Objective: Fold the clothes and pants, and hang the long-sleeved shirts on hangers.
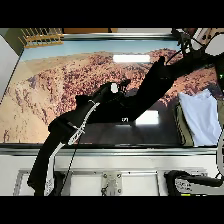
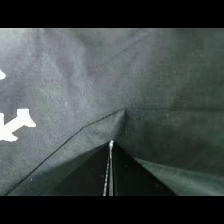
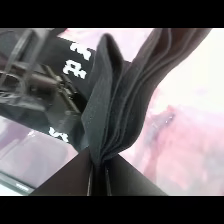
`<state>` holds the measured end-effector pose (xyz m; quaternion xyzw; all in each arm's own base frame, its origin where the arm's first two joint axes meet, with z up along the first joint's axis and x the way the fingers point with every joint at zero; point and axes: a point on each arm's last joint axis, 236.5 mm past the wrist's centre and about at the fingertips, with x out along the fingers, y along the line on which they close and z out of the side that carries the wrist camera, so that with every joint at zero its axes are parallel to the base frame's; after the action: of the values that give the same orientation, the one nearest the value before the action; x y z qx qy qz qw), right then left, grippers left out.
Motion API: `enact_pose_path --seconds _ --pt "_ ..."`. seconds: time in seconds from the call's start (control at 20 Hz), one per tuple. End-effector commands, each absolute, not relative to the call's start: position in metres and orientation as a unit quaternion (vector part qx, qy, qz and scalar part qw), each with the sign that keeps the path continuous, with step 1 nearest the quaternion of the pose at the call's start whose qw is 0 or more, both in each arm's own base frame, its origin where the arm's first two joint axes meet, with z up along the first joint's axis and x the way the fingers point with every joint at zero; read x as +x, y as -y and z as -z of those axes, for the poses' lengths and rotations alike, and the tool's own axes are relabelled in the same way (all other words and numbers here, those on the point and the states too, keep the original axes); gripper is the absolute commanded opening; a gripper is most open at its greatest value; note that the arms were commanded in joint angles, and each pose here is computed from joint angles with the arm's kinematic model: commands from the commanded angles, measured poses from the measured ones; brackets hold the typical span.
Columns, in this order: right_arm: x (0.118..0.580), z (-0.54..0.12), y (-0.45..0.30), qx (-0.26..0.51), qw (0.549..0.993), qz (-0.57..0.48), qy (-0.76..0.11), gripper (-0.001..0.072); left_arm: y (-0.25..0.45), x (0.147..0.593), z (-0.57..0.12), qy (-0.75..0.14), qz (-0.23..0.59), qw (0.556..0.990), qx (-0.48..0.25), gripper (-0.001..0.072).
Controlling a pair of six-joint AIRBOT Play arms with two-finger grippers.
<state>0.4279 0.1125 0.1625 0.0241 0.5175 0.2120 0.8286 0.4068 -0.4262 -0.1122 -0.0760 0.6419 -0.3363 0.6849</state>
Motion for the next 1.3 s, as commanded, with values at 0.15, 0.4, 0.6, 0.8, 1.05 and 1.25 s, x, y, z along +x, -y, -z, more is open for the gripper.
enact_pose_path --seconds 0.15,0.4,0.6,0.8,1.05,1.25 --pt "0.427 -0.173 -0.163 0.022 0.834 -0.239 -0.496 0.0012 0.378 0.451 0.064 -0.618 0.314 0.713 -0.106 0.0009" --pt "0.427 -0.172 -0.237 0.054 0.833 -0.275 -0.478 0.0012 0.264 0.512 0.001 -0.577 0.246 0.768 -0.128 0.0010" --pt "0.422 -0.153 -0.330 0.098 0.810 -0.339 -0.468 0.0012 0.172 0.532 -0.048 -0.550 0.198 0.795 -0.162 0.0010" --pt "0.413 -0.104 -0.420 0.135 0.785 -0.378 -0.473 0.0013 0.097 0.539 -0.091 -0.514 0.157 0.823 -0.183 0.0010" --pt "0.404 -0.019 -0.514 0.192 0.769 -0.388 -0.470 0.0199 0.042 0.537 -0.120 -0.487 0.121 0.841 -0.201 0.0010" --pt "0.381 -0.021 -0.549 0.193 0.739 -0.458 -0.456 0.0695 0.034 0.536 -0.122 -0.484 0.116 0.844 -0.202 0.0010"
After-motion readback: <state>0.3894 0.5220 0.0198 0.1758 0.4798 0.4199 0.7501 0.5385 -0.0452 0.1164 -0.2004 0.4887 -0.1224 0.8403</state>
